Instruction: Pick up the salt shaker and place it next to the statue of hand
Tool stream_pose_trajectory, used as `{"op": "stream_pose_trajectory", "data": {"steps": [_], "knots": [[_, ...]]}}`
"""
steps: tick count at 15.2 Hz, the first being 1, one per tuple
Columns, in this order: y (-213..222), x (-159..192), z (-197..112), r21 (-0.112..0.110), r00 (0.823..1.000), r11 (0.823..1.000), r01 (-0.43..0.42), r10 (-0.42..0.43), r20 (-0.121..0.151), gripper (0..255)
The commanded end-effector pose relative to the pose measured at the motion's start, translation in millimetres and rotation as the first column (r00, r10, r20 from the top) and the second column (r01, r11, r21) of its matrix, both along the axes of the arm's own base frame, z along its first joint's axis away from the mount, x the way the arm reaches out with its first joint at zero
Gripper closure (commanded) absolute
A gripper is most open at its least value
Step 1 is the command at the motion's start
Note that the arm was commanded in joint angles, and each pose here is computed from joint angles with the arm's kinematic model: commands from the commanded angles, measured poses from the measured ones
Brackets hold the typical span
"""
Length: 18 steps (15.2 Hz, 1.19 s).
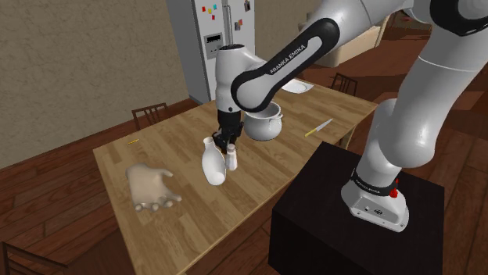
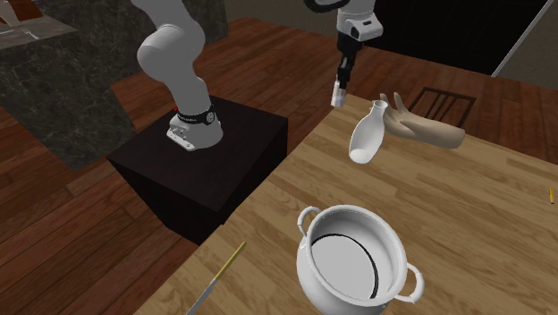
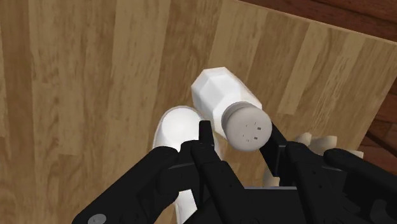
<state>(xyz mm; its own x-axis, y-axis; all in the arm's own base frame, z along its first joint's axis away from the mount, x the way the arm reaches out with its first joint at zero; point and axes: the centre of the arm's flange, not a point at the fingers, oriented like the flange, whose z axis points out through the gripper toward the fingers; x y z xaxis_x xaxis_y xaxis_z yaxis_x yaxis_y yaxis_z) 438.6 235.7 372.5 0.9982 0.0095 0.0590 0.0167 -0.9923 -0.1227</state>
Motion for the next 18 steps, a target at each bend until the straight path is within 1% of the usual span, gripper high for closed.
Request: {"op": "stream_pose_trajectory", "data": {"steps": [1,13,14,18], "knots": [[27.3,1.1,-0.1,0.001,1.000,1.000,0.001,-0.001,0.000,255],[184.5,20.6,-0.1,0.001,1.000,1.000,0.001,-0.001,0.000,255],[191.7,21.5,-0.1,0.001,1.000,1.000,0.001,-0.001,0.000,255],[191.7,21.5,-21.2,0.001,1.000,1.000,0.001,-0.001,0.000,255]]}}
